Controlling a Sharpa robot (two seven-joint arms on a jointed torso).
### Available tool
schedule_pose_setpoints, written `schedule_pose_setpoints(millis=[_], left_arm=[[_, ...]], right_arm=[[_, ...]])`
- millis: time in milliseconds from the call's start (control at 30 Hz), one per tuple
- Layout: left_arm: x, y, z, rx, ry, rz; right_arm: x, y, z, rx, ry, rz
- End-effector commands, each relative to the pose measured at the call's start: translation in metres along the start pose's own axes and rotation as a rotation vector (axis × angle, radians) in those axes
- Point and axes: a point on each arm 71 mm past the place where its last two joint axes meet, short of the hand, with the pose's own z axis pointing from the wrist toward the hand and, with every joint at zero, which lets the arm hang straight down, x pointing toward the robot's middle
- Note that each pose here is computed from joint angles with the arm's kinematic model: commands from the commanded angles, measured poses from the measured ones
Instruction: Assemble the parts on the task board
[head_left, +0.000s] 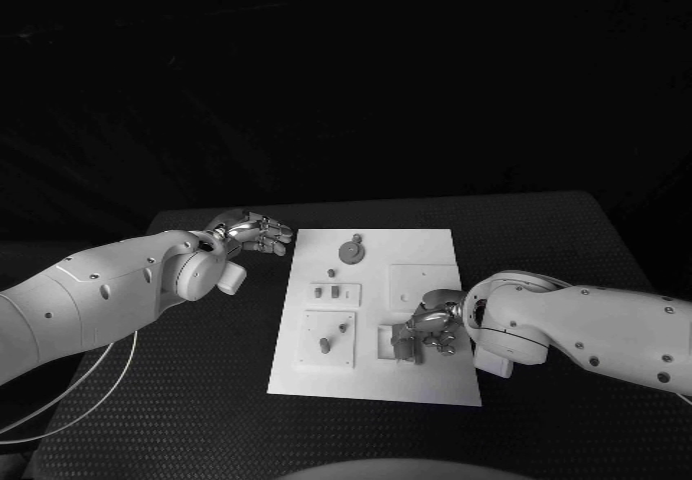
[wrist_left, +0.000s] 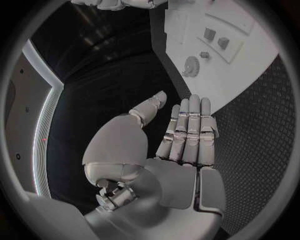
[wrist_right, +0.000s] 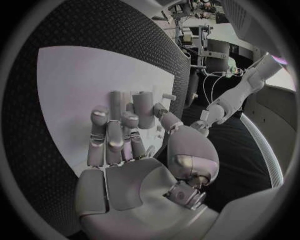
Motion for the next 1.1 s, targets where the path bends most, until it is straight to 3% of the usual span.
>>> schedule_pose_setpoints(millis=[33,633,1100], left_arm=[[0.0019,-0.0012,-0.0001,0.007,0.014,-0.007],[0.0019,-0.0011,-0.0001,0.005,0.015,-0.007],[0.0016,-0.001,-0.0003,0.004,0.016,-0.007]], right_arm=[[0.004,0.0,0.002,0.012,0.03,-0.007],[0.007,0.006,0.007,-0.013,-0.007,-0.03],[0.006,0.005,0.013,0.001,-0.006,-0.031]])
